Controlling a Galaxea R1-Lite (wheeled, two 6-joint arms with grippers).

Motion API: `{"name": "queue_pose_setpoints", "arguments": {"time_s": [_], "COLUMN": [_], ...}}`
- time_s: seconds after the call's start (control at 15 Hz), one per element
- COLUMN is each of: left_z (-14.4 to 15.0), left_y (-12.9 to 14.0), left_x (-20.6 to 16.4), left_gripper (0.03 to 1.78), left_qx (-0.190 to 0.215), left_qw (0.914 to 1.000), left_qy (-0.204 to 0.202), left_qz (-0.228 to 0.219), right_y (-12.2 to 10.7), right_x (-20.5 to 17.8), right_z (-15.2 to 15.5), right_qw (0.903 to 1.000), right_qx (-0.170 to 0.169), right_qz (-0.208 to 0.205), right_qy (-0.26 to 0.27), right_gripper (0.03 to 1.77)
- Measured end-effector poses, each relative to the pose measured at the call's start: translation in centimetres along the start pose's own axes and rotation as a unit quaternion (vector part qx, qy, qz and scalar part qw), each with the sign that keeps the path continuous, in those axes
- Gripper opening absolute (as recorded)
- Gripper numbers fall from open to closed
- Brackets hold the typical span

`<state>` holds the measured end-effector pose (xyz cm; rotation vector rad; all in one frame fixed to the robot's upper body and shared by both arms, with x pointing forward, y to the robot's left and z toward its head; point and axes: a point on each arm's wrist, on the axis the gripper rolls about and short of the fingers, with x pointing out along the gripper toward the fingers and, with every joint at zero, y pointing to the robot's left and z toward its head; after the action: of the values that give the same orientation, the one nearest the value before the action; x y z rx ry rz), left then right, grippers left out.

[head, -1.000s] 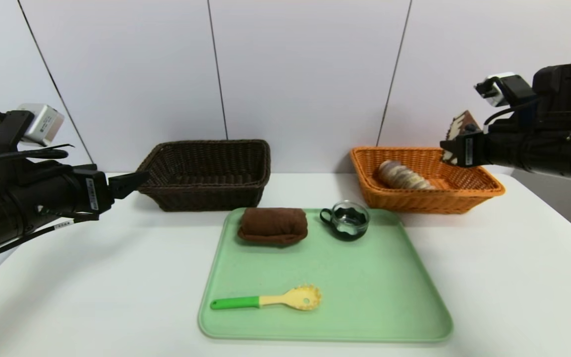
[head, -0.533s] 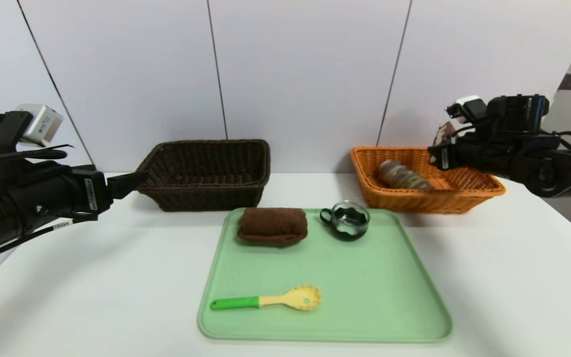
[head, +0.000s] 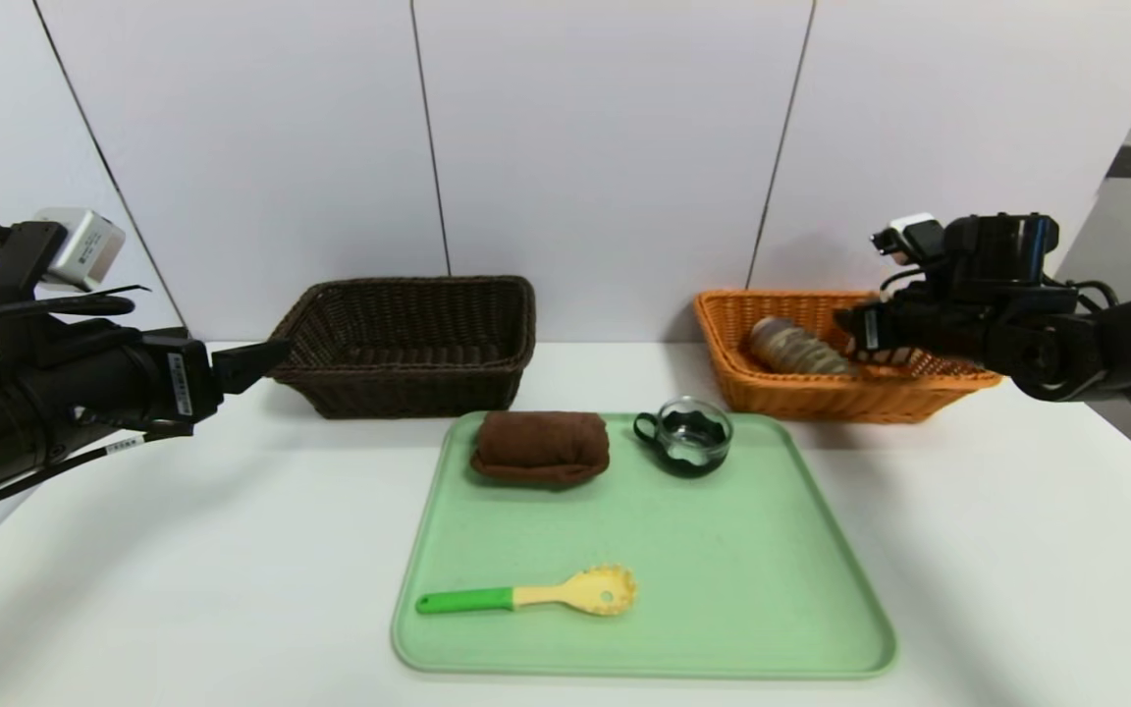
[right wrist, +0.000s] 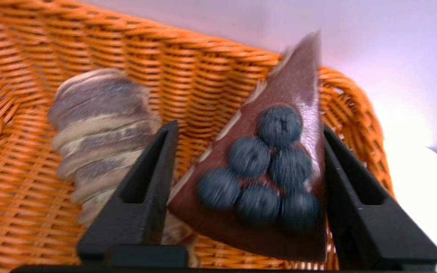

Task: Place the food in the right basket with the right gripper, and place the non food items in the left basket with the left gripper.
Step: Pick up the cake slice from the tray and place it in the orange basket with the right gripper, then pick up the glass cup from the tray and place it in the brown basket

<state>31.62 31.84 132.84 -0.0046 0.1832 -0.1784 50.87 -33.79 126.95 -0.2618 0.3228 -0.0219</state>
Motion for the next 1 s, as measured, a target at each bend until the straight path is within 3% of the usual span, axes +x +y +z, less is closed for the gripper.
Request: {"name": "queue_pose_setpoints", "arguments": {"time_s": [0.47,0.67,0.87,1.0], "left_z": [0.0,0.0,-0.3,-0.4], "left_y": [0.0,0.3,0.4,0.4], "left_x": [0.0,0.0,-0.1,-0.1], "left_gripper": [1.69,1.69,1.69,1.69], "left_qx": [-0.001,-0.003,-0.006,-0.009], "left_qw": [1.0000,1.0000,0.9999,0.9999], "left_qy": [-0.001,0.000,0.004,0.007], "left_qz": [0.001,0.006,0.009,0.010], "right_y": [-0.2,-0.1,2.1,3.9], "right_x": [-0.4,-2.5,-7.0,-10.6], "right_z": [0.4,1.9,1.0,0.1], "right_qw": [1.0000,0.9994,0.9986,0.9943], "right_qx": [0.002,0.003,0.016,0.021], "right_qz": [-0.003,-0.003,0.031,0.077], "right_qy": [-0.006,-0.033,-0.039,-0.070], "right_gripper": [1.51,1.57,1.62,1.64]}}
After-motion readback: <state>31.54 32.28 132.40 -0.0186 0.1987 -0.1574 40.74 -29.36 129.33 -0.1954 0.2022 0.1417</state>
